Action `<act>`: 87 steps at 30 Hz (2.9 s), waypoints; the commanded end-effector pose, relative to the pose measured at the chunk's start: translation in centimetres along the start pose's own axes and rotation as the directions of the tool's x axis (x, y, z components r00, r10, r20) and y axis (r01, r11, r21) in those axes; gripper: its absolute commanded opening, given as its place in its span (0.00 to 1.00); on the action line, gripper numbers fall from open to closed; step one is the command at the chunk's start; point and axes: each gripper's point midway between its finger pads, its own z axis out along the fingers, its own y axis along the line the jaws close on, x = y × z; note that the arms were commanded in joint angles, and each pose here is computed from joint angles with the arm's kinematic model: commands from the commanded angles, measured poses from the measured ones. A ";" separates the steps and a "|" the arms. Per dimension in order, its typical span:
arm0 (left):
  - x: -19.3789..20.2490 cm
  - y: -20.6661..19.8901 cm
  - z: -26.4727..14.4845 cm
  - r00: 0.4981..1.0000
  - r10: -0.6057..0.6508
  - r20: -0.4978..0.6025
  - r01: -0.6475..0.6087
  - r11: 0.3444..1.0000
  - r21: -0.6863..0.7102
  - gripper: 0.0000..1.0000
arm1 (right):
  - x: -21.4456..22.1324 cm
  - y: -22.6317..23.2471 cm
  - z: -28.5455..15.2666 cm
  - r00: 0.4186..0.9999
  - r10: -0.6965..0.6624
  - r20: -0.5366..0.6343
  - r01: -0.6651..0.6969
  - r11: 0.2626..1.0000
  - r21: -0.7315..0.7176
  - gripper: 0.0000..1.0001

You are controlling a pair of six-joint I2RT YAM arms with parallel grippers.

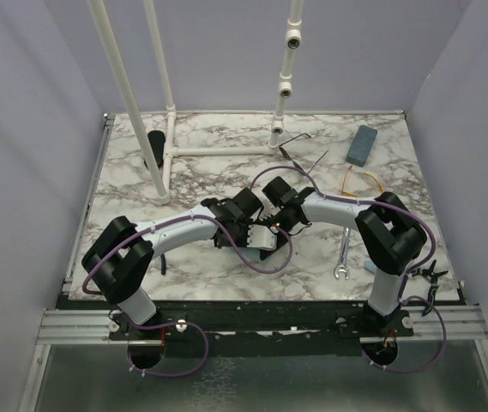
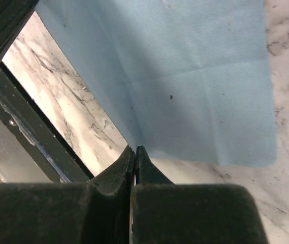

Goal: Organize the sunglasses
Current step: Fold the glasses cleaning cloth at the center of the board.

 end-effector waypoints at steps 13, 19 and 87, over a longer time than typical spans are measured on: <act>-0.3 3.6 0.9 0.999 0.007 -0.052 -0.013 0.992 -0.122 0.00 | -2.2 -3.0 -0.4 0.999 0.032 0.023 -0.034 0.992 0.119 0.01; -0.2 4.0 1.5 0.998 0.011 -0.068 -0.019 0.992 -0.129 0.00 | -2.7 -3.7 -1.0 0.999 0.032 0.045 -0.038 0.986 0.160 0.01; -0.1 4.7 2.4 0.996 -0.002 -0.087 -0.011 0.988 -0.153 0.00 | -2.7 -4.2 -1.6 0.997 0.039 0.062 -0.051 0.979 0.199 0.03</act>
